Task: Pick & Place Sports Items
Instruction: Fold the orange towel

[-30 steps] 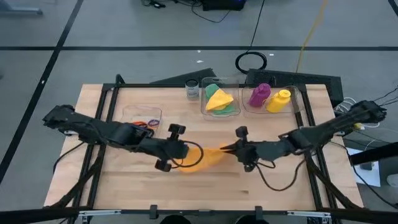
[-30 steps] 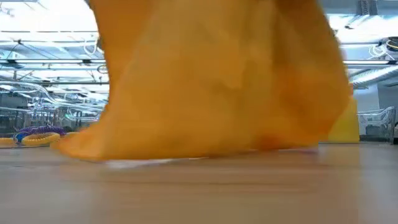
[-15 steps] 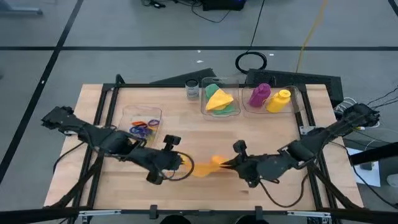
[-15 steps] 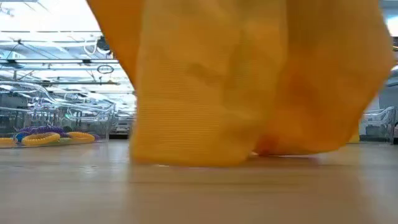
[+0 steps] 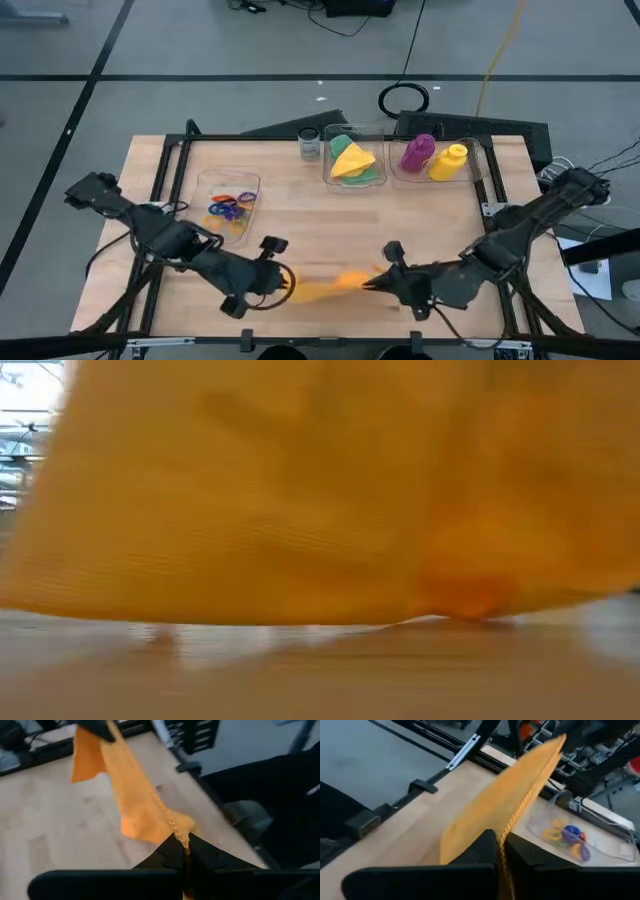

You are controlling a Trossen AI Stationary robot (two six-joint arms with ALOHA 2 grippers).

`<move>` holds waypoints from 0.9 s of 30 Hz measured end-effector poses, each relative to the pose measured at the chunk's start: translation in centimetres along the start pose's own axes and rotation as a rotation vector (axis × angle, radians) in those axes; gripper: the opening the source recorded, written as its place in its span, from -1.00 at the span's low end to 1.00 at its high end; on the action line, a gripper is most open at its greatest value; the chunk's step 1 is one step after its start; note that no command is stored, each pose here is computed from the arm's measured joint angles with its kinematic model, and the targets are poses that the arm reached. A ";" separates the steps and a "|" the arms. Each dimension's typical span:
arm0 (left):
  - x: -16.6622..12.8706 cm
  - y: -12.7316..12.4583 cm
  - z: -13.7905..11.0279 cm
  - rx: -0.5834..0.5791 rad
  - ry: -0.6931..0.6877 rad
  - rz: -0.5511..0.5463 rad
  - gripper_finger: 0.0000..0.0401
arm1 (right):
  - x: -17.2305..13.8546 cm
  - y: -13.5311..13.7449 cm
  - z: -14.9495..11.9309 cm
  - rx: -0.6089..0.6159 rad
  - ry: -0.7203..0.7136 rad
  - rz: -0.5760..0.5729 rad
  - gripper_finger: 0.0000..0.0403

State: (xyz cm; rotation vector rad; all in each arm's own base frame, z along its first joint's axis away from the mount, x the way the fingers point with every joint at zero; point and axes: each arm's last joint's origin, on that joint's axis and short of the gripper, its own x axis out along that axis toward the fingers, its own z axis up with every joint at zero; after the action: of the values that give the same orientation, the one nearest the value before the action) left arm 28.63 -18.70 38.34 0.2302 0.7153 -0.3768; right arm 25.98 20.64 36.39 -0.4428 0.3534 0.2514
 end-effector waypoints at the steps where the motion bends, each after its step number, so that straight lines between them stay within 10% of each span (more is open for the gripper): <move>1: 0.1 -0.1 0.1 0.000 -0.009 -0.008 -1.00 | 0.2 0.2 -0.1 0.012 0.004 0.007 -1.00; 15: 4.1 0.4 -0.6 0.029 0.099 -0.042 -1.00 | 2.9 0.6 -2.7 0.085 0.205 0.063 -1.00; 27: 5.6 9.1 -4.7 -0.112 0.381 0.189 -1.00 | 4.4 -6.1 -6.5 0.078 0.478 -0.134 -1.00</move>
State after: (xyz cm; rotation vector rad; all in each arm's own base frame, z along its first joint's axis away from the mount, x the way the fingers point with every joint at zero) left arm 33.45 -10.27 31.85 0.2642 1.0765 -0.1108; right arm 30.09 13.02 31.53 -0.4448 0.7955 -0.0033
